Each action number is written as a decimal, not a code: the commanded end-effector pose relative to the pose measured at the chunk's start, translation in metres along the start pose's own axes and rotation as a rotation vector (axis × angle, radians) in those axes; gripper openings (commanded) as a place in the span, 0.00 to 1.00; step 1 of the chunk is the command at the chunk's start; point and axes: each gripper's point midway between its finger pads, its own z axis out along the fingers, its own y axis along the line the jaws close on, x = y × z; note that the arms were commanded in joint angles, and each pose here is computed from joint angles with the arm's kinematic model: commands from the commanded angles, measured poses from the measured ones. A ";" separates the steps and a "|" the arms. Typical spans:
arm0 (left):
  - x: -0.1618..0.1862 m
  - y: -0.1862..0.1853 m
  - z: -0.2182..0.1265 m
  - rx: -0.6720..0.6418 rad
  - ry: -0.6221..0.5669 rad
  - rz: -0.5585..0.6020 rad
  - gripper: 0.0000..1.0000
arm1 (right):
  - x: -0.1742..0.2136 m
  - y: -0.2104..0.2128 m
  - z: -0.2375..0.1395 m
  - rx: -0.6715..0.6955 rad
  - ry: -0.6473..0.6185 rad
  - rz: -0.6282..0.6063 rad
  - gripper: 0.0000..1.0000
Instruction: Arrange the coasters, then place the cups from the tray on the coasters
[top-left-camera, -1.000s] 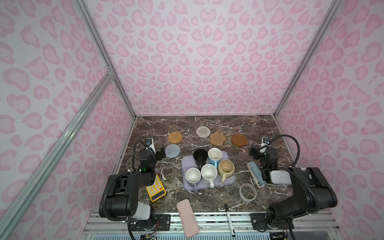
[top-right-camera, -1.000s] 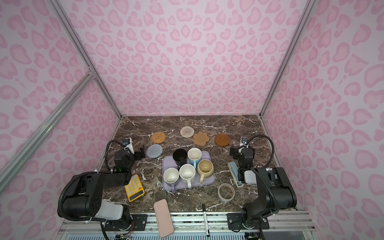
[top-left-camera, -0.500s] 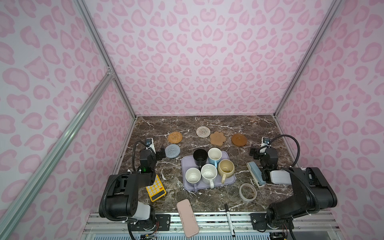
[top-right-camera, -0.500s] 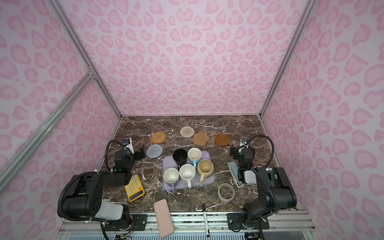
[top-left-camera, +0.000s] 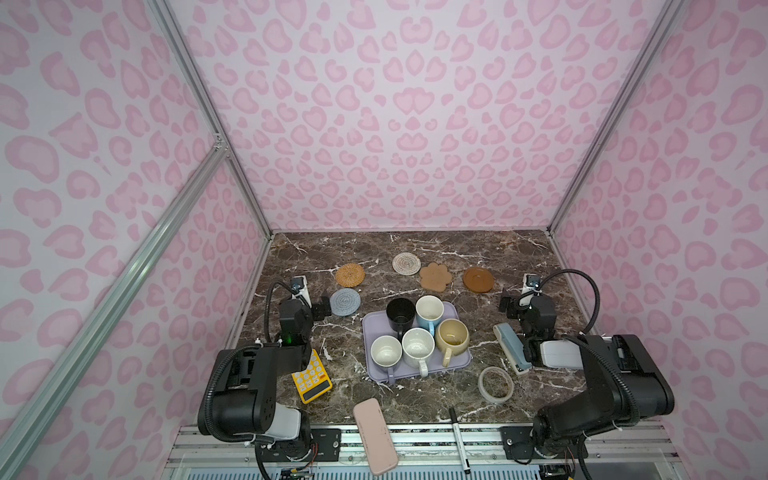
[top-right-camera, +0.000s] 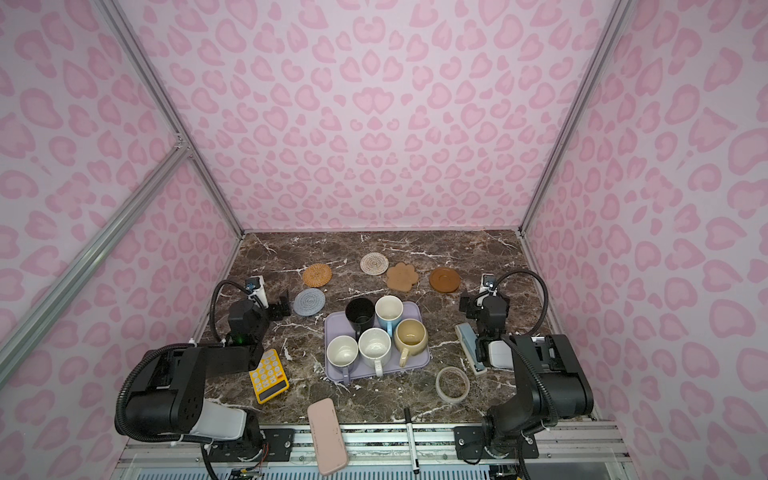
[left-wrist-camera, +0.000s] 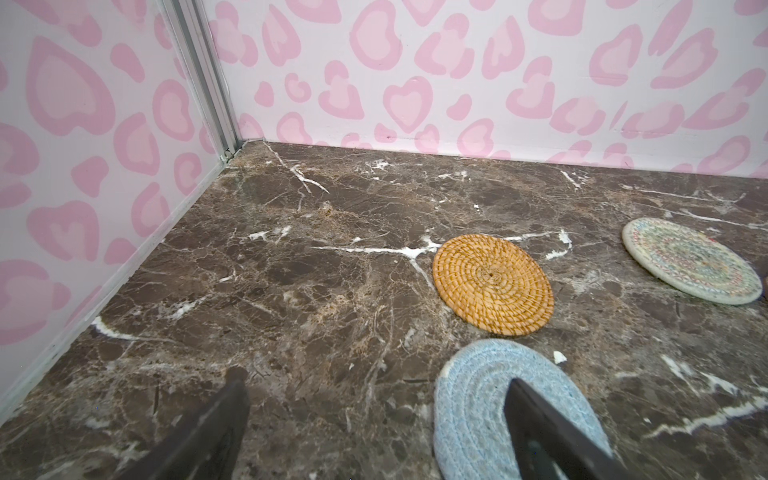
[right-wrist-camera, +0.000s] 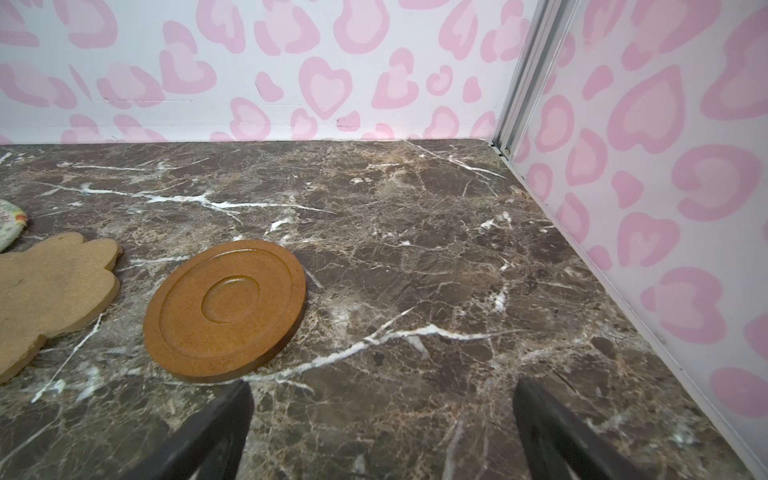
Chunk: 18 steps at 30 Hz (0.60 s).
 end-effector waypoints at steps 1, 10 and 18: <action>-0.009 -0.002 -0.002 0.013 -0.037 0.011 0.97 | -0.002 0.001 0.000 -0.002 -0.007 0.001 0.99; -0.048 -0.005 -0.033 0.025 -0.078 -0.012 0.97 | -0.035 0.003 -0.027 -0.032 -0.067 0.000 0.99; -0.112 -0.051 -0.090 0.282 -0.248 -0.110 0.97 | -0.091 0.010 -0.067 -0.118 -0.052 0.234 0.99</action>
